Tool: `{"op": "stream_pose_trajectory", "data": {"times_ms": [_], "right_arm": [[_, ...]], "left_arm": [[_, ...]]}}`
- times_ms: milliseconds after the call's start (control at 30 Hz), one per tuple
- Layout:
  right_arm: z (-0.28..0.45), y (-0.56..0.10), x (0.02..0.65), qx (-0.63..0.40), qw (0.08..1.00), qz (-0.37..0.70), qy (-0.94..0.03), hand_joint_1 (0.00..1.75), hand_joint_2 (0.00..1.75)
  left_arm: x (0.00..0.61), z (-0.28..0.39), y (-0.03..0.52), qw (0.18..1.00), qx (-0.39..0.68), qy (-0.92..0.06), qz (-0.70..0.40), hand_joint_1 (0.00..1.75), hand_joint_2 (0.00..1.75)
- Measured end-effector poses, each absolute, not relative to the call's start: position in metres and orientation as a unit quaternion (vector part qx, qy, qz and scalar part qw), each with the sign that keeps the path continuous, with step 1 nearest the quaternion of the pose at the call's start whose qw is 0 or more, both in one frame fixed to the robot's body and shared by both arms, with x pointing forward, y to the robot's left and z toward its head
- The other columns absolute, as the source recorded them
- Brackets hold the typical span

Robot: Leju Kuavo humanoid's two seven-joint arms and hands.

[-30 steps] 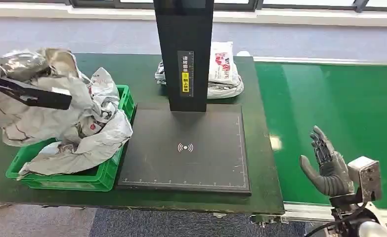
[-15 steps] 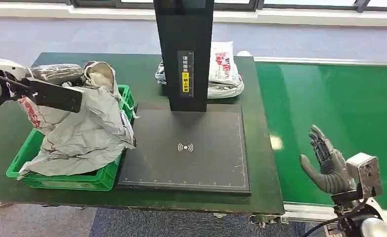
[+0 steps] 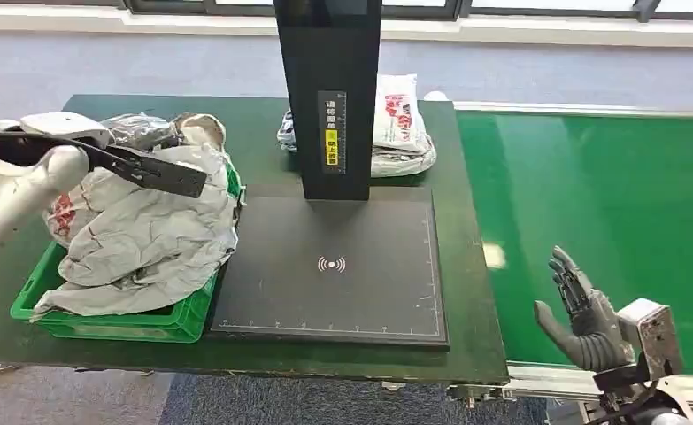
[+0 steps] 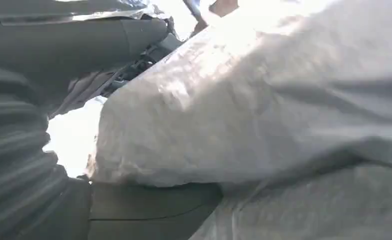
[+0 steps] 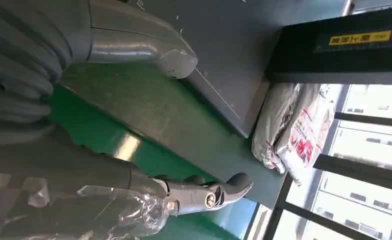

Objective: Moved the parcel from conveyor to table for the left to box.

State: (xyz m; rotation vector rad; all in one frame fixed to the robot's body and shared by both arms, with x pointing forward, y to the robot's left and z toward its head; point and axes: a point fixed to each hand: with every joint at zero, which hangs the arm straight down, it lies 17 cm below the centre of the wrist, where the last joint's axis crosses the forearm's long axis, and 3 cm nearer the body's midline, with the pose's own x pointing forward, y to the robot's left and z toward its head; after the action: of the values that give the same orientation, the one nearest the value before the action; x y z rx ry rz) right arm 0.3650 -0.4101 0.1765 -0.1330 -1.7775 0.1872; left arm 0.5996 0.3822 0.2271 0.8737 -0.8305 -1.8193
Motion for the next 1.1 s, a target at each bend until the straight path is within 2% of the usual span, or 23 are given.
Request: {"op": "stream_pose_trajectory", "data": {"times_ms": [33,67,400,1100], "right_arm": [[0.175,-0.409,0.364,-0.057,0.626,0.082,-0.774,0.0,1.75],[0.174,-0.408,0.364,-0.056,0.626,0.082,-0.773,0.0,1.75],[0.176,-0.406,0.364,-0.051,0.621,0.074,-0.779,0.0,1.75],[0.18,-0.412,0.363,-0.044,0.623,0.08,-0.777,0.0,1.75]], "left_arm": [[0.603,0.226,0.388,0.461,0.367,-0.331,-0.737,0.0,1.75],[0.606,0.224,0.391,0.463,0.374,-0.325,-0.735,0.0,0.0],[0.618,0.211,0.41,0.475,0.415,-0.268,-0.728,0.0,0.0],[0.622,0.217,0.41,0.482,0.419,-0.257,-0.725,0.0,0.0]]}}
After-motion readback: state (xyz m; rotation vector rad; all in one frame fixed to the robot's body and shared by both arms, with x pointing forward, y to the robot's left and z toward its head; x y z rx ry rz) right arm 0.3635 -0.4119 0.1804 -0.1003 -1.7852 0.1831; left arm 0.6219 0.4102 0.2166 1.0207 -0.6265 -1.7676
